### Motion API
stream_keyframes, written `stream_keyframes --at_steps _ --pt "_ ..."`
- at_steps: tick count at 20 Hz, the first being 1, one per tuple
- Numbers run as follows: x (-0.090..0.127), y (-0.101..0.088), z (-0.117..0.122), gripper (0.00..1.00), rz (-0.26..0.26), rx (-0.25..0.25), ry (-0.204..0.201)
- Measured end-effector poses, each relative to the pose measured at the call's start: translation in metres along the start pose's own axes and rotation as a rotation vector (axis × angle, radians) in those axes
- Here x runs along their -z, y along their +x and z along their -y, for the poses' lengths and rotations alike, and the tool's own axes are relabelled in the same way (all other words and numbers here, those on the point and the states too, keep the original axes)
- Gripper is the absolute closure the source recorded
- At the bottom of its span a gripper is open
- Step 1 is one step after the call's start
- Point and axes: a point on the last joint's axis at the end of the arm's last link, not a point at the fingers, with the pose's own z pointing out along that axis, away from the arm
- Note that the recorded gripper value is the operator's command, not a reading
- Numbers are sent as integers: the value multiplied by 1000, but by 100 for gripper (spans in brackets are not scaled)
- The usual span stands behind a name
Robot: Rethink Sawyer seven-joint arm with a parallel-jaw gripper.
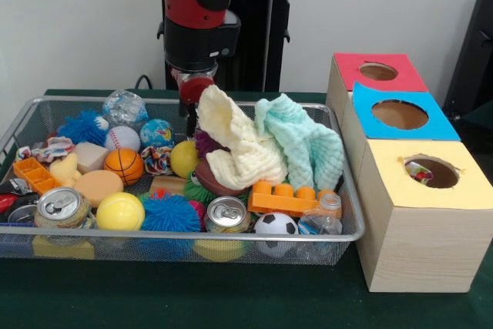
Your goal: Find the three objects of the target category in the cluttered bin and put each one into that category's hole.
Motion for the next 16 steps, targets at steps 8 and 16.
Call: stream_keyframes --at_steps 8,16 --pt "-1 -2 -2 0 2 -1 -2" --pt "-4 -3 -3 0 2 0 -1"
